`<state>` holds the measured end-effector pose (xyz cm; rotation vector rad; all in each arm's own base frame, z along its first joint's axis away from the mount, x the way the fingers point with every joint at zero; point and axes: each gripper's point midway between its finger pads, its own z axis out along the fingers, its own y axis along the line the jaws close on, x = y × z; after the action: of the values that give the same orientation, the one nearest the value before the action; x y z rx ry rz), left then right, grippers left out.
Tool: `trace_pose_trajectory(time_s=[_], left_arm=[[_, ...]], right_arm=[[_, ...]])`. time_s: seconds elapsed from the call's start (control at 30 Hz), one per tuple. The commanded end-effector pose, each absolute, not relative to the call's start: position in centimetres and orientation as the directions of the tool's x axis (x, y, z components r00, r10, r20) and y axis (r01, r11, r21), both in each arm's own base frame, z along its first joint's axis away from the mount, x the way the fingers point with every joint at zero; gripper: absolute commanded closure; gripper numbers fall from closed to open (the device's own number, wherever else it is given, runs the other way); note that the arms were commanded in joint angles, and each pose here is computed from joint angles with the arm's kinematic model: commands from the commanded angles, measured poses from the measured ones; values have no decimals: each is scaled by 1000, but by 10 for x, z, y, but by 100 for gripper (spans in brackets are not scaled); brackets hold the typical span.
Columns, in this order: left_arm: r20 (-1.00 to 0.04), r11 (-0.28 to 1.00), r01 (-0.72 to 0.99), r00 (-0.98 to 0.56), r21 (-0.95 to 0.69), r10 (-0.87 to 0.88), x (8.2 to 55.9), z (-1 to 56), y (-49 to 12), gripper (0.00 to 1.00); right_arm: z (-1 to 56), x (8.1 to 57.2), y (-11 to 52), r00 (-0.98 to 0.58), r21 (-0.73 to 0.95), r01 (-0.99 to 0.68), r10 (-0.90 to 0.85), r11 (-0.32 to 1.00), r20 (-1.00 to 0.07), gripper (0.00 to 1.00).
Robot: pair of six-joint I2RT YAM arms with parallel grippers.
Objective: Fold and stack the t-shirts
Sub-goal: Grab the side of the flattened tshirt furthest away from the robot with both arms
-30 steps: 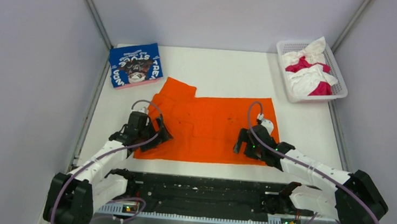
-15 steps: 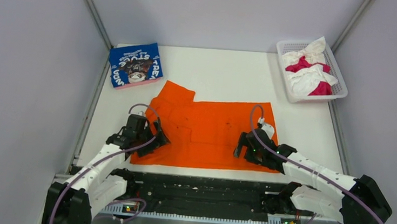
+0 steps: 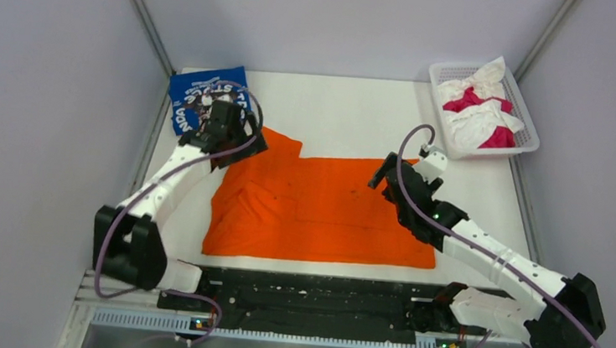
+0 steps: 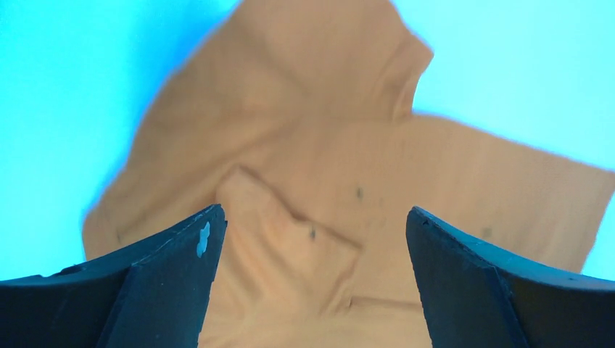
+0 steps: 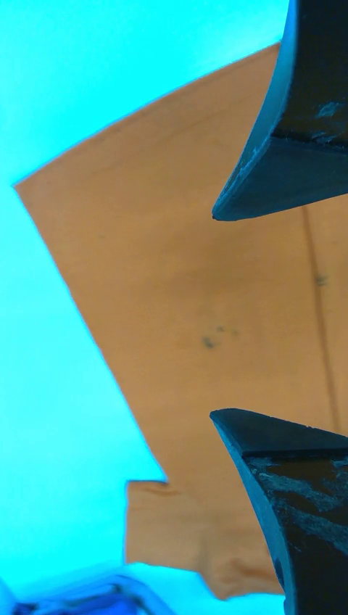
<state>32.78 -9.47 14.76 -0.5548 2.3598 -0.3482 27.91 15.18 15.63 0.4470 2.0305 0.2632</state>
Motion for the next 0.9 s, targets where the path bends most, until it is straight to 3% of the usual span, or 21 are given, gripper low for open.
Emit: trace_pose_trajectory(time_s=[0.0, 0.23, 0.43, 0.63, 0.87], left_arm=[[-664, 914, -344, -635, -215, -395, 402, 163, -74, 3], [-651, 945, -328, -712, -24, -264, 502, 136, -70, 13], [-646, 946, -323, -725, 12, -240, 549, 107, -67, 19], [-600, 950, -308, -751, -54, -277, 569, 65, -74, 39], [-557, 953, -299, -784, -44, -272, 561, 42, -77, 45]], right_arm=[[178, 315, 125, -301, 313, 323, 411, 893, -861, 1], [135, 341, 101, -380, 298, 418, 463, 858, -800, 1], [113, 343, 87, -420, 249, 458, 454, 854, -786, 1], [106, 344, 84, -443, 233, 458, 448, 858, -777, 1], [105, 342, 84, -454, 228, 447, 439, 865, -776, 1]])
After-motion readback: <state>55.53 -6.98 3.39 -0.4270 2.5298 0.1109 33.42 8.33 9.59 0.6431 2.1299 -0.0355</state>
